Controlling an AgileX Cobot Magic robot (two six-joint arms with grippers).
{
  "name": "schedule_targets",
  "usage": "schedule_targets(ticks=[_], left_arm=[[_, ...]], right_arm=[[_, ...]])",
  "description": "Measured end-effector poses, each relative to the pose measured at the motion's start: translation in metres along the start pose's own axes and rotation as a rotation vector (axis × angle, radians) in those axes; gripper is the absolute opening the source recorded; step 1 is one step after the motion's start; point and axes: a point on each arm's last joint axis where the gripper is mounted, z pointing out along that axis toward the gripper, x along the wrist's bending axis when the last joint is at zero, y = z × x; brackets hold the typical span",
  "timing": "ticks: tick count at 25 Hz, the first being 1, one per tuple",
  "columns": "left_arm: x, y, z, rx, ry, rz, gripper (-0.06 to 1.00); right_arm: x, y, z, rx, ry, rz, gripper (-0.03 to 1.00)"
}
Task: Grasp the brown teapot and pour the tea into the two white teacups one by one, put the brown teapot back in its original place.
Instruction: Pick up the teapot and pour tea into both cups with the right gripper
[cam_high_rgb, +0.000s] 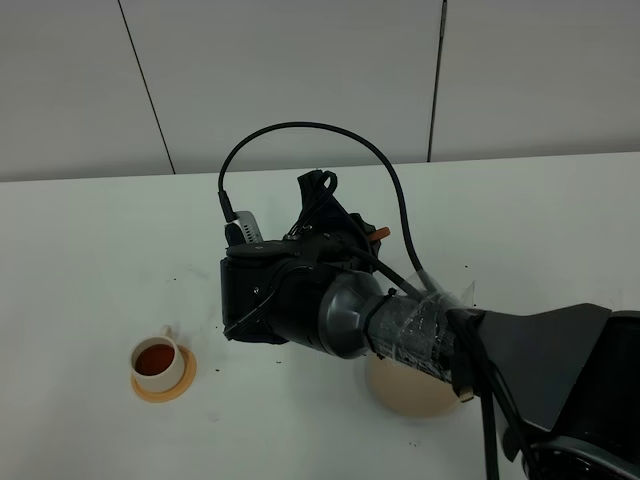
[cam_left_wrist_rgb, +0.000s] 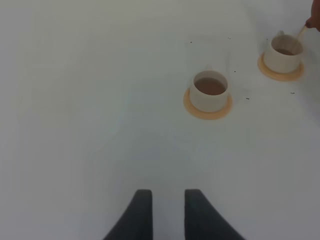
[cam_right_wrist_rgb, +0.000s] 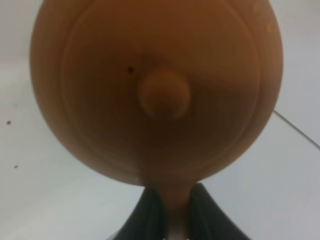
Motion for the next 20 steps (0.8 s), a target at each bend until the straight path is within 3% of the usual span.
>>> schedule_targets(ticks=[20], left_arm=[[0.0, 0.0, 0.0, 0.0, 0.0, 0.0, 0.23]], right_arm=[[-0.0006, 0.002, -0.0036, 0.003, -0.022, -0.029, 0.09]])
